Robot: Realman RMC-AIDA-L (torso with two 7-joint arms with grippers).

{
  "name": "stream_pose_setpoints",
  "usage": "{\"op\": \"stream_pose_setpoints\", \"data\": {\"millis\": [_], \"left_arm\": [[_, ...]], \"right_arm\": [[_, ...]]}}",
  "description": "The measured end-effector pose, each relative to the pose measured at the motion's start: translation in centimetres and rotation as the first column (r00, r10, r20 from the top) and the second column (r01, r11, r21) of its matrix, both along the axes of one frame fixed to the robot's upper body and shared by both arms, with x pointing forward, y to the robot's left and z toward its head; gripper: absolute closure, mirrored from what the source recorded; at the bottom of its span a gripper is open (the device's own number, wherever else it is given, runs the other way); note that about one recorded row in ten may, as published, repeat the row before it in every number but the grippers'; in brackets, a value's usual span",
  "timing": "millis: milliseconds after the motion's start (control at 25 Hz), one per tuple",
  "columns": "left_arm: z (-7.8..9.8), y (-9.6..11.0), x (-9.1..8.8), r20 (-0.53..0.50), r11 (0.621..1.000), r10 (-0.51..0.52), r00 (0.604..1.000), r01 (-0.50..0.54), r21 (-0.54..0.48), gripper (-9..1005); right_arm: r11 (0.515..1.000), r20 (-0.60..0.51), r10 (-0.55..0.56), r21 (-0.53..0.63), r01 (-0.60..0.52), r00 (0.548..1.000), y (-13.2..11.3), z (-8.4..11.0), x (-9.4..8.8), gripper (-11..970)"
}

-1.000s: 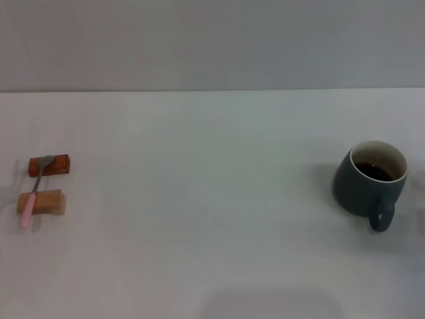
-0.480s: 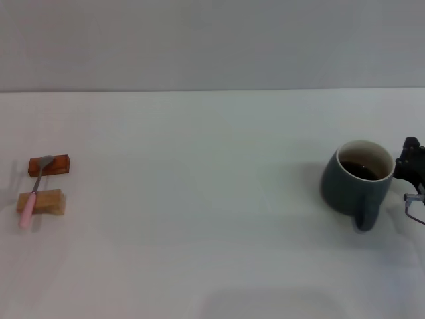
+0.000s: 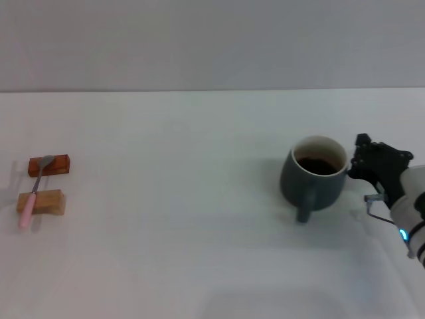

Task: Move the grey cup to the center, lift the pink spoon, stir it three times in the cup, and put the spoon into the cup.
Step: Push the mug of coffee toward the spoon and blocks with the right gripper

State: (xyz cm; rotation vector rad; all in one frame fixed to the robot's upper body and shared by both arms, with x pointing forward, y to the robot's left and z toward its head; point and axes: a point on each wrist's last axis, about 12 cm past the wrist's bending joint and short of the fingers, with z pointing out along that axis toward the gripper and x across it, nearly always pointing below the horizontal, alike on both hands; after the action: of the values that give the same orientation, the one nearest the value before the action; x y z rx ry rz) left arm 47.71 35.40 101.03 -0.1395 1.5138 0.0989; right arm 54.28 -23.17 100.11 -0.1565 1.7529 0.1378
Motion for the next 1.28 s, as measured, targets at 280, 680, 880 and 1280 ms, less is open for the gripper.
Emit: {"op": "stream_pose_setpoints", "data": {"millis": [280,680,880,1280], "left_arm": [[0.0,0.0,0.0,0.0,1.0,0.001,1.0,-0.001,0.0,190],[0.0,0.0,0.0,0.0,1.0,0.007,1.0,-0.007,-0.003,190],[0.0,0.1,-0.1,-0.001,1.0,0.008,1.0,-0.008,-0.003,190],[-0.1,0.2,-0.1,-0.001,1.0,0.014,1.0,-0.014,-0.004,190]], "right_arm": [[0.996,-0.009,0.084,0.003,-0.084,0.996,2.1,0.4,0.5,960],[0.978,-0.008,0.211,-0.001,-0.211,0.978,4.9,0.6,0.0,960],[0.967,-0.016,0.256,-0.001,-0.256,0.966,5.9,0.7,-0.2,960],[0.96,-0.012,0.28,-0.004,-0.281,0.96,6.4,0.8,-0.3,960]]}}
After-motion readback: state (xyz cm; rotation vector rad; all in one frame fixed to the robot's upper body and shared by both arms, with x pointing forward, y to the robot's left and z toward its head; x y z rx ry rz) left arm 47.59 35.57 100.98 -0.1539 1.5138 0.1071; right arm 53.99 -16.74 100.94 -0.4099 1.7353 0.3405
